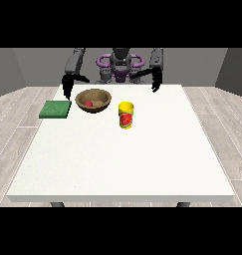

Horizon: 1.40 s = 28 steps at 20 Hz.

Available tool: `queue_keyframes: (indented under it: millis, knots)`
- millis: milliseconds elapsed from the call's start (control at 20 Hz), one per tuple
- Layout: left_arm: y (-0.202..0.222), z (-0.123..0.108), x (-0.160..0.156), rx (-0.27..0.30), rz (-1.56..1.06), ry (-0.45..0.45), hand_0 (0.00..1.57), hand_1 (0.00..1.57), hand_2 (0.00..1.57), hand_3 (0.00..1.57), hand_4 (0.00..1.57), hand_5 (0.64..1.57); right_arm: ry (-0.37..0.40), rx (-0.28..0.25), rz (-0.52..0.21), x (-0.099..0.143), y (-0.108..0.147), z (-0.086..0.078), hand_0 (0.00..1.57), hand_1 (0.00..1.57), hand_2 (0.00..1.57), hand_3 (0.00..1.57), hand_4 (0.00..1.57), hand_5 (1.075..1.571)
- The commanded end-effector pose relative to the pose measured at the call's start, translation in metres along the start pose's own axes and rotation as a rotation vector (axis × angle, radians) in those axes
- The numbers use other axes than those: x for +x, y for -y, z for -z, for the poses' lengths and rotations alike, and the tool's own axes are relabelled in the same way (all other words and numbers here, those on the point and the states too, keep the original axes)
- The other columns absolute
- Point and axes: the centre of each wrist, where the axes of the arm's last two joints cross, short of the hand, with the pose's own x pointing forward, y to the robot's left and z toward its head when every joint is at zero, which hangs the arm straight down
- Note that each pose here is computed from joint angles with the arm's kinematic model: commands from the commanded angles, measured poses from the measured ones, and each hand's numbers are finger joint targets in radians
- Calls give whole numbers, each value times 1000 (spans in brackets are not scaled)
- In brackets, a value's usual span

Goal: Pick the cup and pour the ball into the bowl, then pick the bowl and place it on the pad

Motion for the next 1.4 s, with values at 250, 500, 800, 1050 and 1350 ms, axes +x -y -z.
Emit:
queue_keyframes:
  millis: [250, 500, 800, 1050, 1350]
  knots:
    - [-54, -10, -13, -19, -81, 27, 0, 0, 0, 0, 0, 1565, -45, -41, 11, -22, -13, 14, 0, 0, 0, 0, 259, 1567]
    - [-75, -10, -10, -19, -56, 68, 0, 0, 0, 0, 0, 1565, -42, -44, -7, -32, -4, 17, 0, 0, 0, 0, 194, 1561]
    - [-74, 5, 3, 14, -49, 122, 0, 0, 0, 0, 0, 1566, 25, -5, 17, -41, -15, 26, 0, 0, 0, 0, 142, 1564]
    - [-72, 2, 16, -16, -65, 126, 0, 0, 0, 0, 0, 1566, -186, -174, 93, -65, -8, 6, 0, 0, 0, 0, 464, 1547]
    - [-57, 8, 33, -85, -93, 199, 0, 0, 0, 0, 568, 1549, -205, -299, -428, -70, 24, -20, 1571, 1571, 1571, 1570, 920, 1536]
